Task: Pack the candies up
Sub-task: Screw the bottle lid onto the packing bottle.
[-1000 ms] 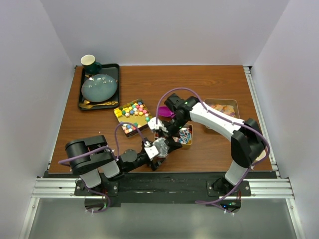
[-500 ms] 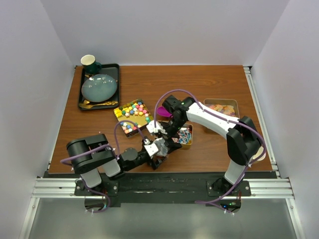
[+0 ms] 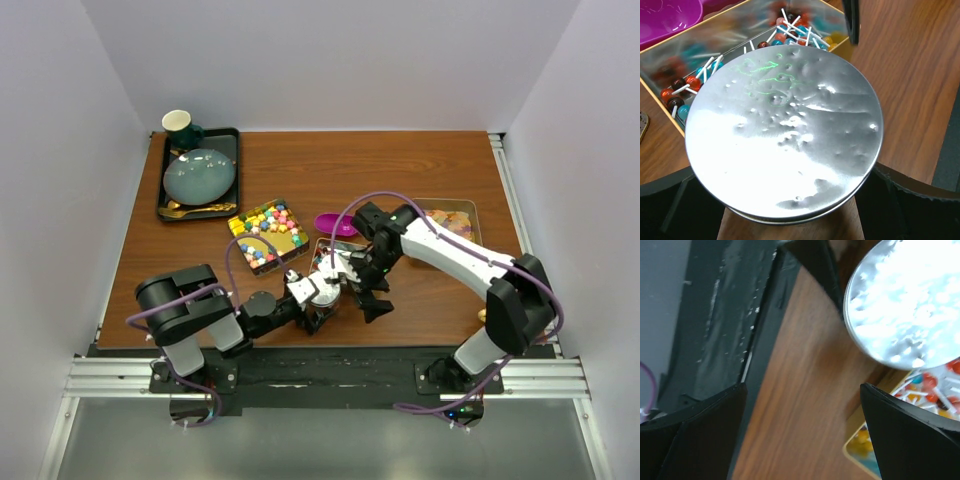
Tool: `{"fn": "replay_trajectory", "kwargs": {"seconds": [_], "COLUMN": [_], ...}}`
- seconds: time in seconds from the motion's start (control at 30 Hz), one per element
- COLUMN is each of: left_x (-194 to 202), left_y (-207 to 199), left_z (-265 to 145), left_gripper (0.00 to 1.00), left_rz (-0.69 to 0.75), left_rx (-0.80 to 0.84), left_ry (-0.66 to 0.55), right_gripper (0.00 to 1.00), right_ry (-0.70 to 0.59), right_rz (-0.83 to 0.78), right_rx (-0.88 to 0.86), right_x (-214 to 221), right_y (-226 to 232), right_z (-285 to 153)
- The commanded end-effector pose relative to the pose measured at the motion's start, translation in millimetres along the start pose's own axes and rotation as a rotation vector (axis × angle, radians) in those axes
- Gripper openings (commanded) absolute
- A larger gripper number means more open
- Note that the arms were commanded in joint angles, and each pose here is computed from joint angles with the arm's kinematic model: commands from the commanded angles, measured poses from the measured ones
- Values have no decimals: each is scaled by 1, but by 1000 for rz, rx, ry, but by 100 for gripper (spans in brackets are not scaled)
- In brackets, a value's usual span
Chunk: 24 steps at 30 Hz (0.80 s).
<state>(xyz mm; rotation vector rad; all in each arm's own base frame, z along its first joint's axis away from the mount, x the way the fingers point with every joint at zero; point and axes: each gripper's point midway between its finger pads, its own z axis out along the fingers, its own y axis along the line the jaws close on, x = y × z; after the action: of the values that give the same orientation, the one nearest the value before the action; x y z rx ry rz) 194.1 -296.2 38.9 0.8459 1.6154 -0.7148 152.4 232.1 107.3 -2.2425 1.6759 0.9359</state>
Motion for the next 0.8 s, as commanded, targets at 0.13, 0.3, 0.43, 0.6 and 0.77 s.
{"fn": "replay_trajectory", "kwargs": {"seconds": [0.13, 0.3, 0.43, 0.6, 0.77], "left_x": [-12, -10, -10, -10, -9], "left_y": [-2, -12, -10, -9, -9], "left_z": [2, 3, 3, 3, 3], "left_gripper": [0, 0, 0, 0, 0], "left_rz": [5, 12, 14, 19, 19], "left_rx": [11, 59, 51, 49, 49], "left_ry": [-55, -43, -40, -40, -36], "right_gripper": [99, 99, 99, 99, 99], "right_ry": [-152, -187, -180, -185, -180], "right_rz": [60, -137, -231, -305, -344], "right_rx": [211, 160, 41, -53, -91], "right_x": [-30, -55, -58, -62, -60], "right_y": [-58, -82, -74, -63, -61], "right_z": [-43, -31, -14, 0, 10]}}
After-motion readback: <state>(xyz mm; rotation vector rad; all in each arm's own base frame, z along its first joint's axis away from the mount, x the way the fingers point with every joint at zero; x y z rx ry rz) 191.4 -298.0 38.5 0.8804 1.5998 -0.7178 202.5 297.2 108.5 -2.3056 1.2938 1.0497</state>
